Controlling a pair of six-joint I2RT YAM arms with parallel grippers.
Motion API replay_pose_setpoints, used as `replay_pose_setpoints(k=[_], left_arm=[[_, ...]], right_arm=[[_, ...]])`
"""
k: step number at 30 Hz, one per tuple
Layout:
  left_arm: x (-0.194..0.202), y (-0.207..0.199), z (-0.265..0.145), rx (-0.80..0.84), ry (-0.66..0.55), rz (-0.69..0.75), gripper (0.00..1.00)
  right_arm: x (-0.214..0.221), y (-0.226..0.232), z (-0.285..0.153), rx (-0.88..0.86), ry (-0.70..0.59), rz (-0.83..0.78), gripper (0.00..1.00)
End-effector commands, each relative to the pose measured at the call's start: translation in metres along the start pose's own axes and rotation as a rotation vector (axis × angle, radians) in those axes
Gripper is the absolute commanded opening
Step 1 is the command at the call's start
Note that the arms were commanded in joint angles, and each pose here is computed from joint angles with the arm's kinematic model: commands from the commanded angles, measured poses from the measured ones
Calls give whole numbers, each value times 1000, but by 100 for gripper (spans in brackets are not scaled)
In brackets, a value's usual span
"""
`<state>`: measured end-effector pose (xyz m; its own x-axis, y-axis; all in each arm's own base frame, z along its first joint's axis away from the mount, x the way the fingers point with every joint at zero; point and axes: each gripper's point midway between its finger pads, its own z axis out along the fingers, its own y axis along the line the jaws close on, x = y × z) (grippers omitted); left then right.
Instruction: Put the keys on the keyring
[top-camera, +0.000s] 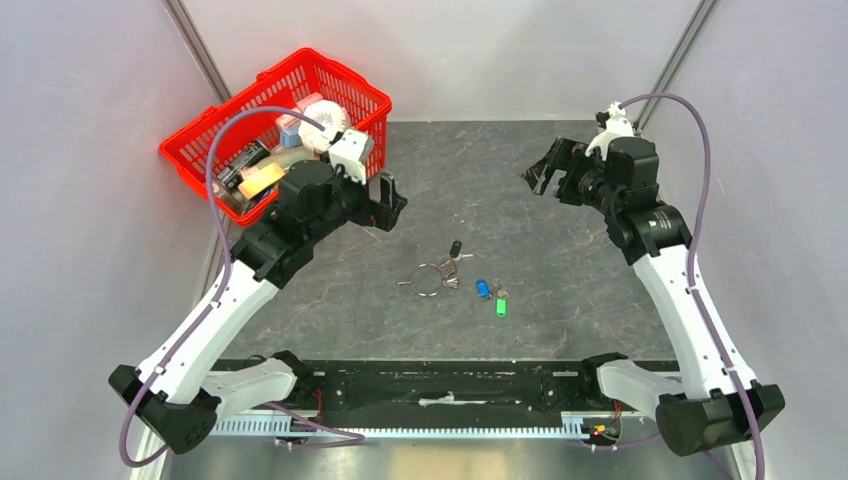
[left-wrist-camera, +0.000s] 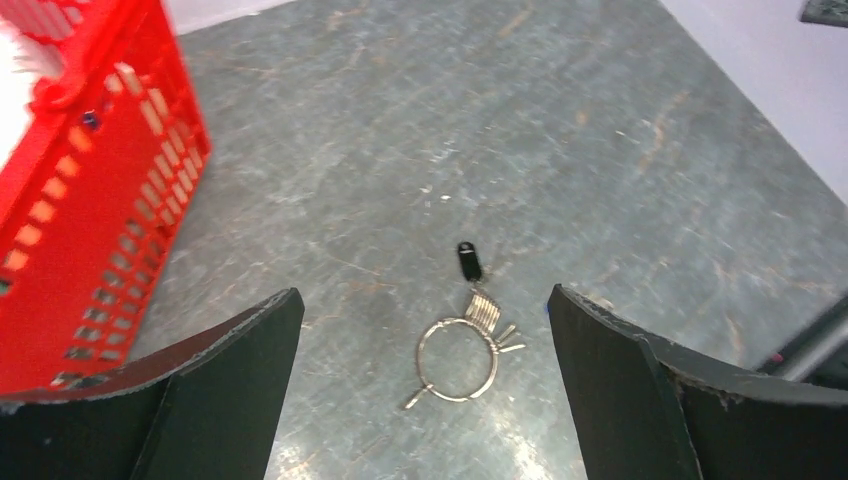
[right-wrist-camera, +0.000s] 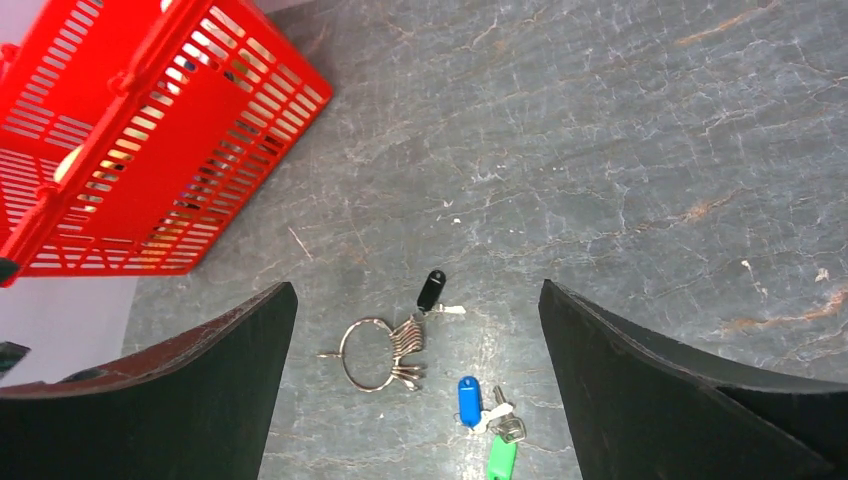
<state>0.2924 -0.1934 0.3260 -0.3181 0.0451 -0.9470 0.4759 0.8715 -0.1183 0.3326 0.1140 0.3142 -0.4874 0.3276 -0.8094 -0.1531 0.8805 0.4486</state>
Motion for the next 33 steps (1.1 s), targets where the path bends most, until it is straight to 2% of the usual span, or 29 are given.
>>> replay_pose_setpoints(k=[1, 7, 11, 13, 15, 21, 27, 33], left_arm=[[-15, -37, -9, 206, 24, 23, 98], [-9, -37, -9, 198, 3, -29, 97], [-2, -52, -14, 288, -14, -76, 96], [2, -56, -16, 309, -13, -97, 95], [8, -61, -17, 325, 9, -101, 91], [40, -96, -21, 366, 77, -42, 89], [92, -99, 1, 224, 202, 6, 86], [132, -64, 16, -3, 251, -42, 81]], right_arm=[[-21, 14, -19, -42, -100, 21, 99], [-8, 40, -39, -205, -74, -44, 99], [1, 49, -49, -218, -25, -50, 99], [9, 55, -52, -217, 8, -83, 96], [18, 58, -54, -198, 37, -117, 96], [65, 51, -54, -150, 184, -183, 94], [104, 29, -52, -67, 294, -180, 90], [136, 10, -54, -5, 367, -168, 87]])
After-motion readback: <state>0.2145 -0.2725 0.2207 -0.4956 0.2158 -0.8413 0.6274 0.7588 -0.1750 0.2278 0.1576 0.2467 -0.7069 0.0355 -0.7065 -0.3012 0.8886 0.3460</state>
